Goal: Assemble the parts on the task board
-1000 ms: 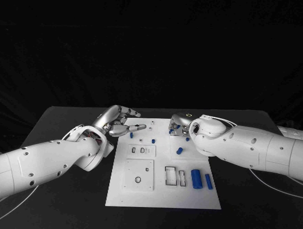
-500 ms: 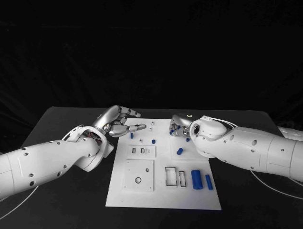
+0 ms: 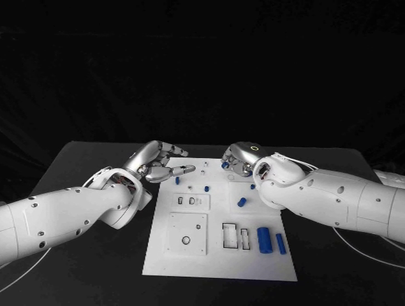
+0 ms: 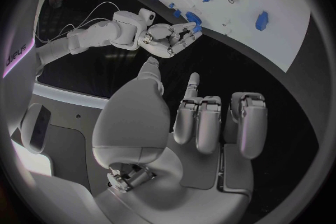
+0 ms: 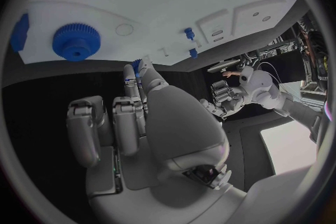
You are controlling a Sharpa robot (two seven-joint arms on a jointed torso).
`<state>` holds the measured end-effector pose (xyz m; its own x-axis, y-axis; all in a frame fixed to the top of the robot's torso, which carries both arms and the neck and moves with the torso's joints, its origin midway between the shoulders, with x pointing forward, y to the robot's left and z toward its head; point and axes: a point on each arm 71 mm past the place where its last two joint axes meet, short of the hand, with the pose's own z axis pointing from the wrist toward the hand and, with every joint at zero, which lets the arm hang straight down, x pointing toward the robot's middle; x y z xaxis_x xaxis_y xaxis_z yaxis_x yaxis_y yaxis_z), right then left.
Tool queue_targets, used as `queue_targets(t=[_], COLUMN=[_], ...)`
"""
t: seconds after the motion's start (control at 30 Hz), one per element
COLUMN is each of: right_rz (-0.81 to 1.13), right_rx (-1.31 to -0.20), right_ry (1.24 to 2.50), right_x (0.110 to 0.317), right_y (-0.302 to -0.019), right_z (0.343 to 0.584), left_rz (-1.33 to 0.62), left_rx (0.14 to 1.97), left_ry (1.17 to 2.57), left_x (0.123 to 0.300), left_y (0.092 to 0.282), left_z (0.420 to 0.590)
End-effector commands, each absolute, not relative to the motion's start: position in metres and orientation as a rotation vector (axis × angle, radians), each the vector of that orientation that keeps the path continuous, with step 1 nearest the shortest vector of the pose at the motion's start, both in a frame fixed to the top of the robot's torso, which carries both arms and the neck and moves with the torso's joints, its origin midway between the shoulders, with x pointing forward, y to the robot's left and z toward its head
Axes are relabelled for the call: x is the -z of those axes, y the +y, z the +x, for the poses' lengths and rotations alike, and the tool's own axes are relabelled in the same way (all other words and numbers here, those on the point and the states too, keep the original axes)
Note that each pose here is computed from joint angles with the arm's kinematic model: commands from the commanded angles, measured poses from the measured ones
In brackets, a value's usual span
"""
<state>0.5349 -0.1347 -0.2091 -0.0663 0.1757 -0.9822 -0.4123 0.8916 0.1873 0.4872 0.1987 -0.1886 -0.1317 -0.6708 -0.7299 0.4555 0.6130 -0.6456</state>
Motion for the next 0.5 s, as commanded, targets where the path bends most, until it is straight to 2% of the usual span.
queue_targets(t=[0.03,0.5], right_rz=[-0.199,-0.231], right_rx=[-0.549,-0.549], right_ry=[1.490,1.486], right_x=[0.201,0.196], right_y=[-0.127,-0.107], right_z=[0.535,0.547], left_rz=[-0.181,-0.179], left_rx=[0.991,0.990], left_ry=[1.393,1.382], left_x=[0.186,0.180], left_y=[0.196,0.194], left_z=[0.487,0.488])
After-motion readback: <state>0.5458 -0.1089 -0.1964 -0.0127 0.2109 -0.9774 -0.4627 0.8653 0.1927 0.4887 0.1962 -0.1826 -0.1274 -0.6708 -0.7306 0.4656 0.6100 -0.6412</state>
